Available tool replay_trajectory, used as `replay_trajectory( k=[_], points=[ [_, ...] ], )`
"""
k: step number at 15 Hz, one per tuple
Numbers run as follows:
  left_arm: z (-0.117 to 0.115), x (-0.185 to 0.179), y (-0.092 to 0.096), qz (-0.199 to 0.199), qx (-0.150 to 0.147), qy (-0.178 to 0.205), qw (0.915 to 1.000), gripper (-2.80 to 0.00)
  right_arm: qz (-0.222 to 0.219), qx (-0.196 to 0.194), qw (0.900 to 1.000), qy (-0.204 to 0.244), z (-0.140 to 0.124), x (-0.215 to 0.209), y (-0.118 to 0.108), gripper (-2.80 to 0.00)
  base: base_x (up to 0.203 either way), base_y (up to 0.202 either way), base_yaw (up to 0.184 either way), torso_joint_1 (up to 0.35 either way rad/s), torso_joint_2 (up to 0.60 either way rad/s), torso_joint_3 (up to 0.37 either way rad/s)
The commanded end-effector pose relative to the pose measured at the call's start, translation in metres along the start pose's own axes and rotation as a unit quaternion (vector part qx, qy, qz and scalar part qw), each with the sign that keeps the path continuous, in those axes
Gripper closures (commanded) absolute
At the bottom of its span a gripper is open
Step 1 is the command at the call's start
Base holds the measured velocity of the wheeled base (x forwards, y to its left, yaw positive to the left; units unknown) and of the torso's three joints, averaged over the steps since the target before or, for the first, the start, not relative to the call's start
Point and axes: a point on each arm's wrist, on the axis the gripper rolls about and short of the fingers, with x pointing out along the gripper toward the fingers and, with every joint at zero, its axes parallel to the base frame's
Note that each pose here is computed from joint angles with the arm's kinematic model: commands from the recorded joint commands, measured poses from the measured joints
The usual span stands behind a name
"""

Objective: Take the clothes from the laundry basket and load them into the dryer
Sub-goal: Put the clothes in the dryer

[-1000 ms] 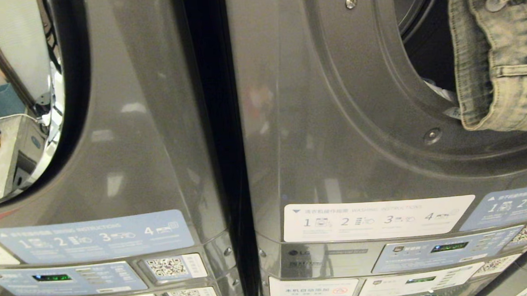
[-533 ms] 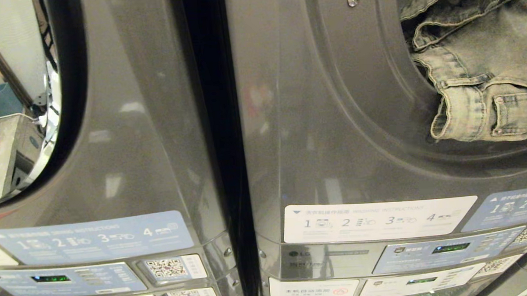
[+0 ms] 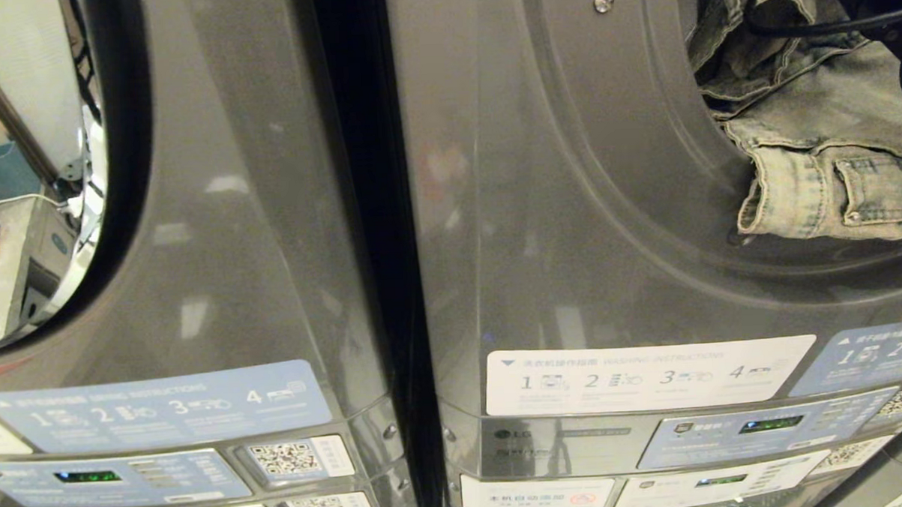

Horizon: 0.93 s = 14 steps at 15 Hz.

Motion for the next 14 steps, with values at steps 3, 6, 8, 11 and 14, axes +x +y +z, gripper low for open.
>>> replay_trajectory(
  k=[3,6,8,11,14],
  points=[
    [0.000,0.000,0.000,0.001,-0.002,0.001,1.0000,0.00,0.007,-0.017,1.000,0.010,-0.006,0.001,0.001,0.00,0.000,0.000,0.000,0.000,0.00,0.000],
    [0.000,0.000,0.000,0.001,-0.002,0.001,1.0000,0.00,0.014,-0.017,1.000,0.008,-0.008,0.002,0.003,-2.80,0.000,0.000,0.000,0.000,0.00,0.000],
    [0.000,0.000,0.000,0.001,-0.002,0.001,1.0000,0.00,0.025,-0.019,0.999,0.007,-0.008,0.001,0.003,-2.80,0.000,0.000,0.000,0.000,0.00,0.000],
    [0.000,0.000,0.000,0.001,-0.002,0.002,1.0000,0.00,0.034,-0.030,0.998,0.036,-0.017,-0.001,0.004,-2.80,0.000,0.000,0.000,0.000,0.00,0.000],
    [0.000,0.000,0.000,0.001,-0.003,0.001,1.0000,0.00,0.049,-0.039,0.995,0.072,-0.016,-0.010,-0.001,-2.80,0.000,0.000,0.000,0.000,0.00,0.000]
  ],
)
